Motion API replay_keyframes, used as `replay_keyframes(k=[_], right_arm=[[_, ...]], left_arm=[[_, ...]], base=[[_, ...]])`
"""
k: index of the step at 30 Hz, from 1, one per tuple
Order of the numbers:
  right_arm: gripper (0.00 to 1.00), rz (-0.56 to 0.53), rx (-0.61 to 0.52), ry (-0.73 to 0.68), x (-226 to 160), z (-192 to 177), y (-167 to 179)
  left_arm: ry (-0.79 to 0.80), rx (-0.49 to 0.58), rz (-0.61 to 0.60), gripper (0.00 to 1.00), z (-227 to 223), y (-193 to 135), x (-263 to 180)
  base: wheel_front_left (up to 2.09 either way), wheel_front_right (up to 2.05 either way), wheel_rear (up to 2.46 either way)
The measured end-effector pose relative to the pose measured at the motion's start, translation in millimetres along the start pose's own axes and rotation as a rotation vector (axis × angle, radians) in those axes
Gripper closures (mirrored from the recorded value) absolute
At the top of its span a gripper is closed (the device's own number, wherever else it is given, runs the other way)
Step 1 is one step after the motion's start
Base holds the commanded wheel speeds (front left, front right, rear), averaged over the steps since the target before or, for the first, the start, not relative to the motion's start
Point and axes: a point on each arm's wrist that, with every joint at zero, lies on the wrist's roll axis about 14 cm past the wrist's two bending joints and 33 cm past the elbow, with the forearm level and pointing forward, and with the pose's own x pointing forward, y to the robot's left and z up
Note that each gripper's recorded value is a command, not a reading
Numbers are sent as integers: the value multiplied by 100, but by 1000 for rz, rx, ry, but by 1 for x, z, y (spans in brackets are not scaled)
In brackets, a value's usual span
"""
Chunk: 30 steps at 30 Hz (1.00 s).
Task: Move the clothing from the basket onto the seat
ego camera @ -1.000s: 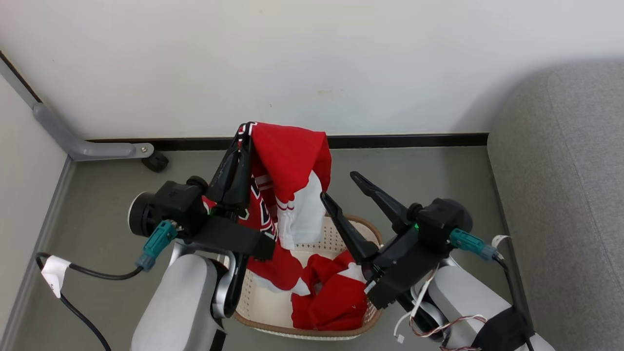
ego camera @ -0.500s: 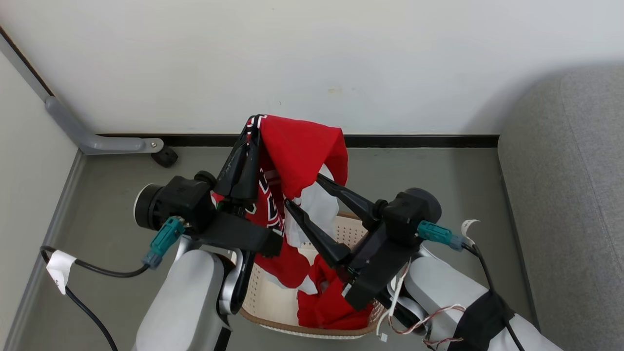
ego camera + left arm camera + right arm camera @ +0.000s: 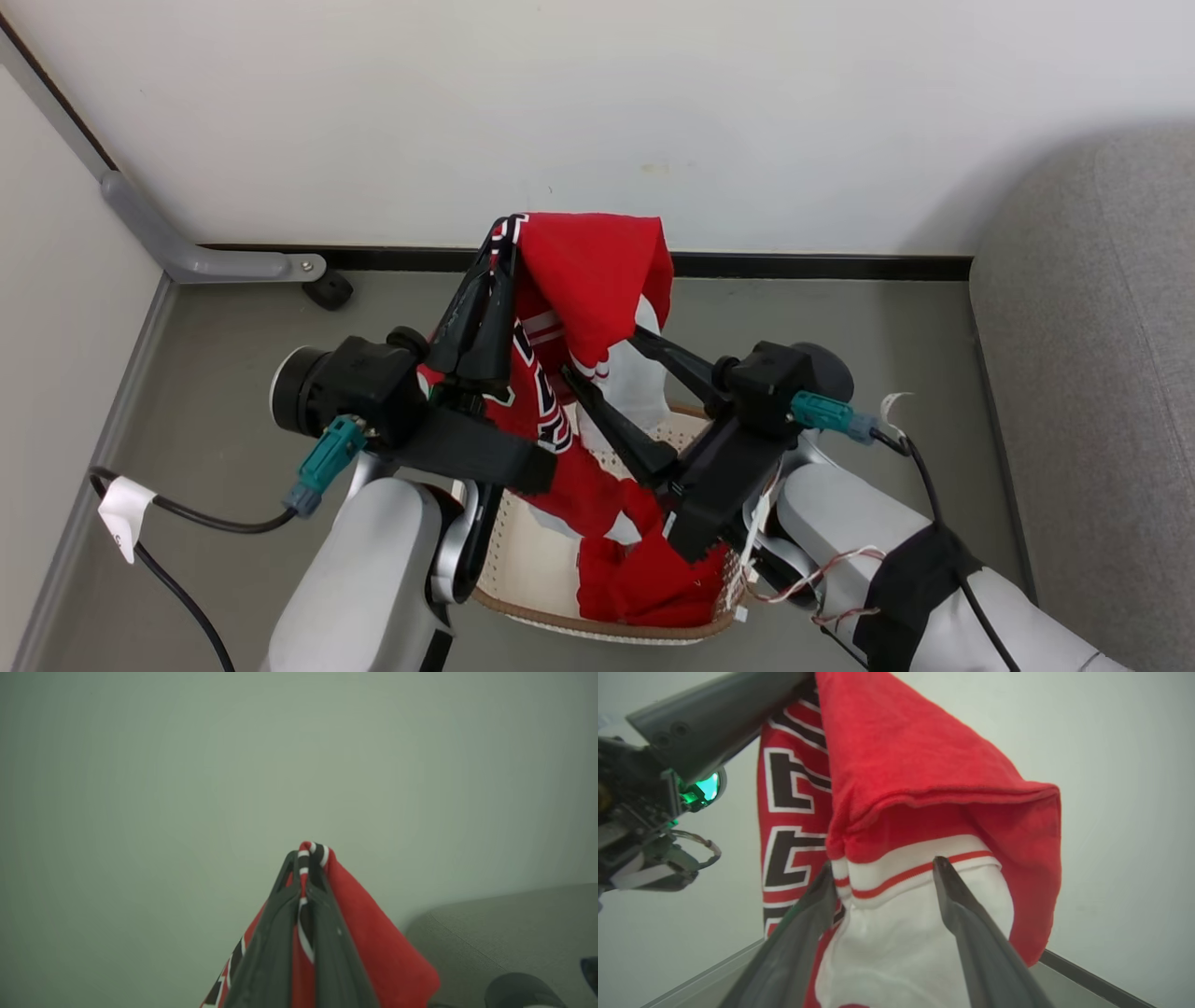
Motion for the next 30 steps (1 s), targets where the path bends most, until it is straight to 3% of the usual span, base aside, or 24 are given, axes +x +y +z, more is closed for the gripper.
replay_keyframes(k=[3,4,5,6,22,23,25,30], right_arm=[[0,5,-14,-4,5,5,-2],[9,5,-14,-5,6,6,-3],[69,4,-15,-5,8,6,-4],[100,2,-12,-3,8,6,-5],[100,-81,64,-40,7,16,-28],[100,-89,65,-44,6,17,-30],[100,-94,64,-46,5,18,-32],[100,-101,70,-55,3,21,-33]], left_arm=[[0,-2,1,100,0,0,-1],[0,-1,2,100,0,1,-1],[1,-2,3,100,0,1,-1],[1,-1,3,100,0,1,-1],[6,2,33,100,-1,10,-2],[9,1,34,55,-2,10,-2],[16,0,35,0,-5,10,-2],[25,0,35,0,-8,9,-2]], base=[[0,0,0],[0,0,0],[0,0,0],[0,0,0],[0,0,0],[0,0,0],[0,0,0],[0,0,0]])
